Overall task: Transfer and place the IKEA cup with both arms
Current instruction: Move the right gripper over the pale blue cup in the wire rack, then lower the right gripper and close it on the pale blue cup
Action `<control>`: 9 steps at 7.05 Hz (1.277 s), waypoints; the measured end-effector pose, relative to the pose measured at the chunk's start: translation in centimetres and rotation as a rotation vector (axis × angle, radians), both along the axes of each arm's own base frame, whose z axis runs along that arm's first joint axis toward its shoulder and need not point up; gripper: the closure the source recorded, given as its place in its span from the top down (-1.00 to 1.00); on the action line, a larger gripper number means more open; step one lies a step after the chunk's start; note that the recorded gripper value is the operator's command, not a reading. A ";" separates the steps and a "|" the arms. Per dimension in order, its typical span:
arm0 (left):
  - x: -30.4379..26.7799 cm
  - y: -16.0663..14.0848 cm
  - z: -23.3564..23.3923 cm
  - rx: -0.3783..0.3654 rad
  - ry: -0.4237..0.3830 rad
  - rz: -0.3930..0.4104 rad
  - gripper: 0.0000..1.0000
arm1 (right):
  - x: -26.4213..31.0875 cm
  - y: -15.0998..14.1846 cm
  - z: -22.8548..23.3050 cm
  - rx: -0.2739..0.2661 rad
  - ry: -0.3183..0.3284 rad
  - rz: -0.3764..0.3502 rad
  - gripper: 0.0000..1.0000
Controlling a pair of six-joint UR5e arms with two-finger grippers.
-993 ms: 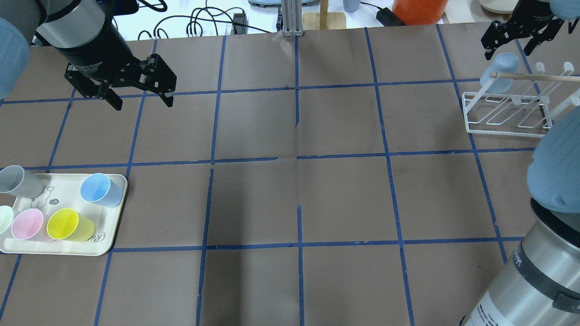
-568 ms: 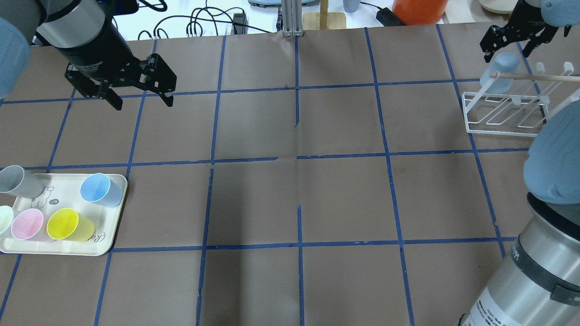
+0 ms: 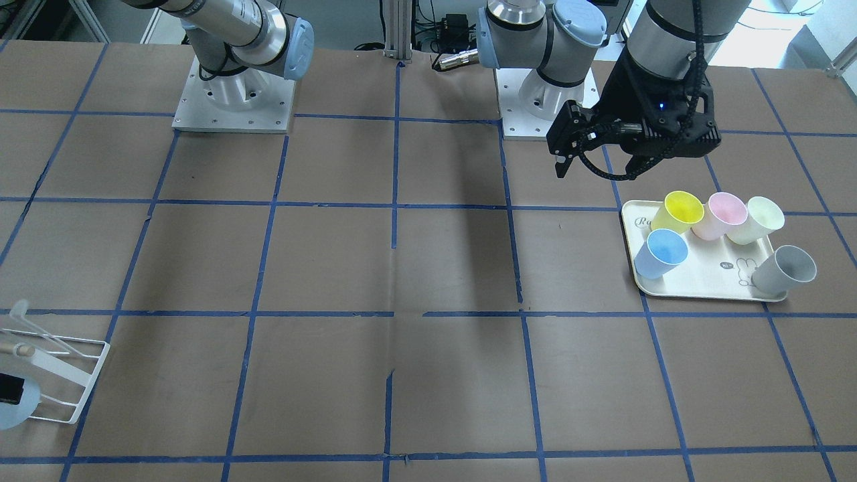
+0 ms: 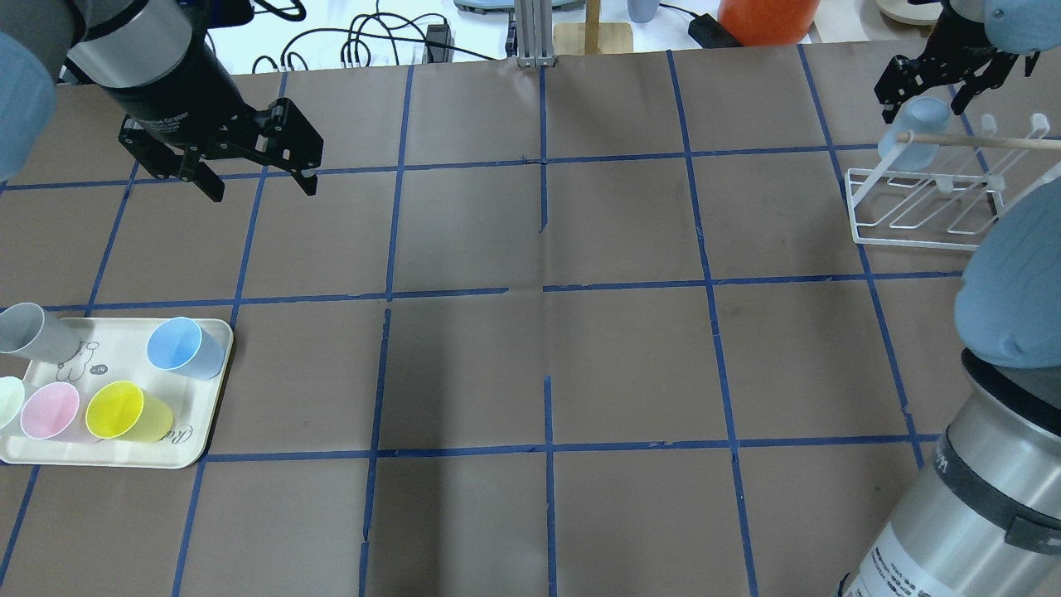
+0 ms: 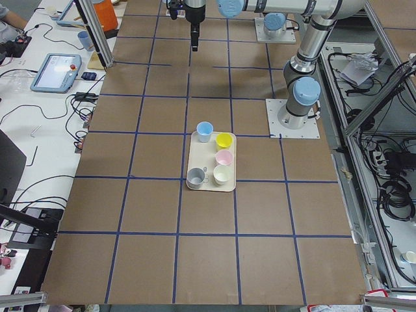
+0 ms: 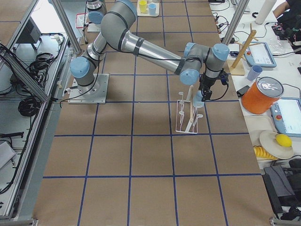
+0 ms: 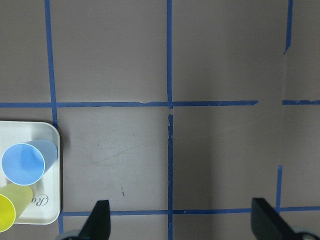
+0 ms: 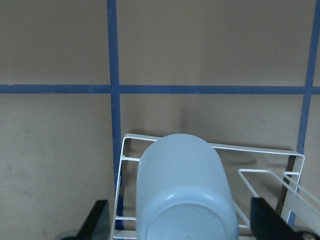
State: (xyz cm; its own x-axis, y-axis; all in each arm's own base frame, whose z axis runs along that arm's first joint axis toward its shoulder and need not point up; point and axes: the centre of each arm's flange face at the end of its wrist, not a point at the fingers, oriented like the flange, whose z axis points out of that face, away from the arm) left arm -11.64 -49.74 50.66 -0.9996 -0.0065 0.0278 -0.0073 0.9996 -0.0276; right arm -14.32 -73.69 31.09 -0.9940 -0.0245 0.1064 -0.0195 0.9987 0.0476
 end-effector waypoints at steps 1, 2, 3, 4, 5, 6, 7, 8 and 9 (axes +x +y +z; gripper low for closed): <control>0.0 0.0 0.0 0.000 0.000 0.000 1.00 | 0.1 0.2 -0.2 0.019 -0.006 0.000 0.99; 0.0 0.0 0.0 0.000 0.000 0.001 1.00 | 0.1 0.4 -0.4 0.037 -0.012 0.000 0.91; 0.1 0.0 0.0 0.000 0.002 0.002 1.00 | 0.1 0.4 -0.5 0.044 -0.014 0.002 0.75; 0.1 0.0 0.0 -0.001 0.004 0.003 1.00 | 0.1 0.4 -0.4 0.043 -0.013 0.003 0.56; 0.1 0.0 0.1 -0.002 0.006 0.004 1.00 | 0.1 0.3 -0.2 0.039 -0.010 0.004 0.20; 0.2 0.0 0.2 -0.003 0.007 0.004 1.00 | 0.1 0.3 -0.1 0.036 -0.009 0.004 -0.04; 0.1 0.1 0.2 -0.004 0.008 0.004 1.00 | 0.1 0.3 0.0 0.035 -0.008 0.003 -0.32; 0.1 0.1 0.3 -0.005 0.010 0.004 1.00 | 0.0 0.2 0.2 0.033 -0.007 0.003 -0.41; 0.1 0.1 0.3 -0.005 0.012 0.004 1.00 | 0.0 0.2 0.5 0.031 -0.006 0.002 -0.54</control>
State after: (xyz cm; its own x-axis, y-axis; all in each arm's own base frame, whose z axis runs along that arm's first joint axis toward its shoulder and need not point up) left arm -11.52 -49.65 50.94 -0.9991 -0.0107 0.0402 -0.0120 0.9994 -0.0324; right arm -14.29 -73.45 31.57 -0.9945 -0.0299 0.1000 -0.0221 0.9967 0.0781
